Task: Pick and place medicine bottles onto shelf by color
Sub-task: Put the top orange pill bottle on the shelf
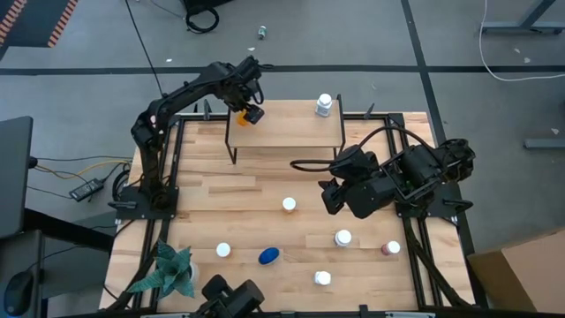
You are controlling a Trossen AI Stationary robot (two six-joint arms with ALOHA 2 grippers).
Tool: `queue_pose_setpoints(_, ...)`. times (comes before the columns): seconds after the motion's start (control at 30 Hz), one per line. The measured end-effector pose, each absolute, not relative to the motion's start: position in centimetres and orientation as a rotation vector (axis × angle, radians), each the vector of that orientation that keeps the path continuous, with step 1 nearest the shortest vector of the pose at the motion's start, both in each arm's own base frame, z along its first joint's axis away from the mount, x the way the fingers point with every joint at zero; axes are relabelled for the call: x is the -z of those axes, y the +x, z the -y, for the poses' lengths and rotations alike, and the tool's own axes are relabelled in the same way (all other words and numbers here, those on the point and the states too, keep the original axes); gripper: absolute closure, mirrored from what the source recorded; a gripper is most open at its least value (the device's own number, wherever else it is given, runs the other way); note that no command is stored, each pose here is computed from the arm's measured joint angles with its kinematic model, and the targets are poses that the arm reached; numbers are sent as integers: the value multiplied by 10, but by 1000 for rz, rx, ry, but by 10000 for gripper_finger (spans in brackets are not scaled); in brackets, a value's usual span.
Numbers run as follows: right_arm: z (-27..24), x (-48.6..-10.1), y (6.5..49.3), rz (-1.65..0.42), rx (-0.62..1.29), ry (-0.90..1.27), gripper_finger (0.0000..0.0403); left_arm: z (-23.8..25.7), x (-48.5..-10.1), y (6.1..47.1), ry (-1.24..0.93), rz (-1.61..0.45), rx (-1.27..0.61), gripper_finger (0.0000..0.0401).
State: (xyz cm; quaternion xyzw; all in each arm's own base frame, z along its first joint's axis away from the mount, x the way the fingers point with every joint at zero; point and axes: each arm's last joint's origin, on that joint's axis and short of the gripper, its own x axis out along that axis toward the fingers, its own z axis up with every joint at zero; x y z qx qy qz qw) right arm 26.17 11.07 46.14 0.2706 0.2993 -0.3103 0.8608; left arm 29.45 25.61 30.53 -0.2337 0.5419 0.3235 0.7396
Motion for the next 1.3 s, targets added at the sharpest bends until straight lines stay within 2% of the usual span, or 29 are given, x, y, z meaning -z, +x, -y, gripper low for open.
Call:
queue_pose_setpoints(0.3,-94,-462,268,-592,723,576,164,-246,-311,298,-528,-1164,-627,225)
queue_pose_setpoints(0.43,-74,-465,270,-557,791,631,164,-236,-327,297,-523,-1096,-537,248)
queue_pose_setpoints(0.57,-36,-474,264,-557,845,688,164,-223,-351,295,-465,-988,-456,245)
queue_pose_setpoints(0.67,-5,-477,260,-610,842,699,164,-210,-374,296,-401,-848,-311,236)
queue_pose_setpoints(0.83,39,-481,261,-674,716,790,164,-187,-403,302,-277,-672,-199,234)
queue_pose_setpoints(0.97,70,-486,268,-608,613,862,163,-167,-411,306,-149,-655,-114,237)
queue_pose_setpoints(1.1,92,-492,268,-521,578,904,163,-156,-411,311,-92,-674,-107,235)
queue_pose_setpoints(1.3,106,-475,291,-589,548,905,161,-158,-417,317,-75,-596,-141,239)
